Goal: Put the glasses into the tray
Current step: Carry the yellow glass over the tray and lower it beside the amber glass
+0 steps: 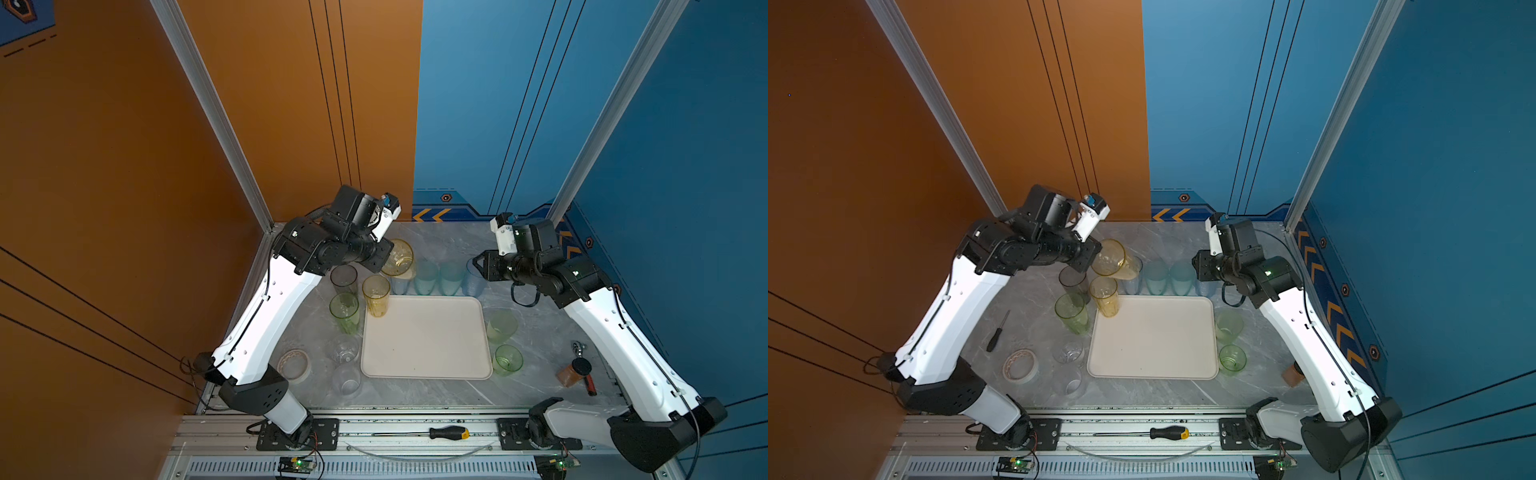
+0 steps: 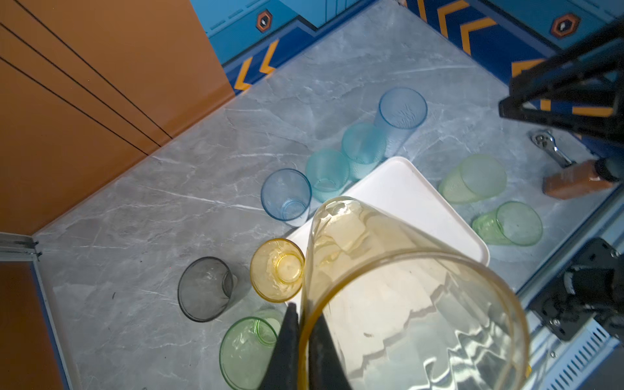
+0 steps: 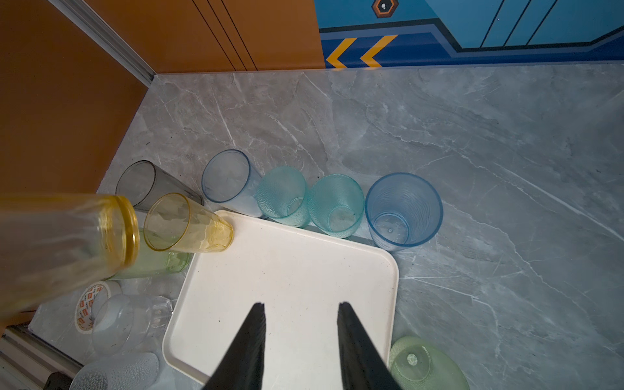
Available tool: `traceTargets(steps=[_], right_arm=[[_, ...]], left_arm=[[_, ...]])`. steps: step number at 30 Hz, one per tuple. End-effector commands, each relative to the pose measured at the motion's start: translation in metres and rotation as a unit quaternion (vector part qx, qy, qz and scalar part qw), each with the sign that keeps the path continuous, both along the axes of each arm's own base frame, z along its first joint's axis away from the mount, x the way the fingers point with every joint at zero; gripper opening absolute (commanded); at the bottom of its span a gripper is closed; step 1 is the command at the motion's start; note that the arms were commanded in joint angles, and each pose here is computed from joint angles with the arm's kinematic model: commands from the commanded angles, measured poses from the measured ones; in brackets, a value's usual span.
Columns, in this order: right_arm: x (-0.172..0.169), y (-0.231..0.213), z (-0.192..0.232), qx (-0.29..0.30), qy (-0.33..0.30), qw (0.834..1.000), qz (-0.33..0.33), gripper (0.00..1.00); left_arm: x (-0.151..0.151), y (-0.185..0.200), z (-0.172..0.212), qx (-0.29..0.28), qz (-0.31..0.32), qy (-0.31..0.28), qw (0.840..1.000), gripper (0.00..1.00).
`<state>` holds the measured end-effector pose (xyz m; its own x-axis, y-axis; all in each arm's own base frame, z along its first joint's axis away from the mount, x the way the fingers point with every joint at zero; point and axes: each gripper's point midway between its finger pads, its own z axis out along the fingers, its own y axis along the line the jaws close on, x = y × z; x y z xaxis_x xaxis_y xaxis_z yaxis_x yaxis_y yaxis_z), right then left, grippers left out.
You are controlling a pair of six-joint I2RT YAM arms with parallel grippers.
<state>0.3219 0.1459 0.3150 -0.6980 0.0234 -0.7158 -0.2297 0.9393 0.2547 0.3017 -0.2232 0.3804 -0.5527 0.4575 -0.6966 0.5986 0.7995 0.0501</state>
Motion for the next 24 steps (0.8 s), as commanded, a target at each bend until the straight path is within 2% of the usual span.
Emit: traceTargets(steps=[1,8,15,24], right_arm=[[-0.001,-0.006,0.002,0.007,-0.004,1.000,-0.020,0.35],[0.000,-0.005,-0.001,0.007,0.001,1.000,-0.018,0.35],[0.002,-0.004,-0.010,0.004,0.012,1.000,-0.017,0.35],[0.007,0.003,-0.019,0.007,0.027,1.000,-0.006,0.35]], left_arm=[[-0.006,-0.015,-0.031,0.016,-0.014,0.051,0.998,0.05],[0.002,-0.043,-0.075,0.049,-0.034,0.100,0.993,0.04],[0.015,-0.044,-0.122,0.099,-0.026,0.137,0.985,0.03],[0.031,-0.041,-0.156,0.076,-0.014,0.169,0.983,0.03]])
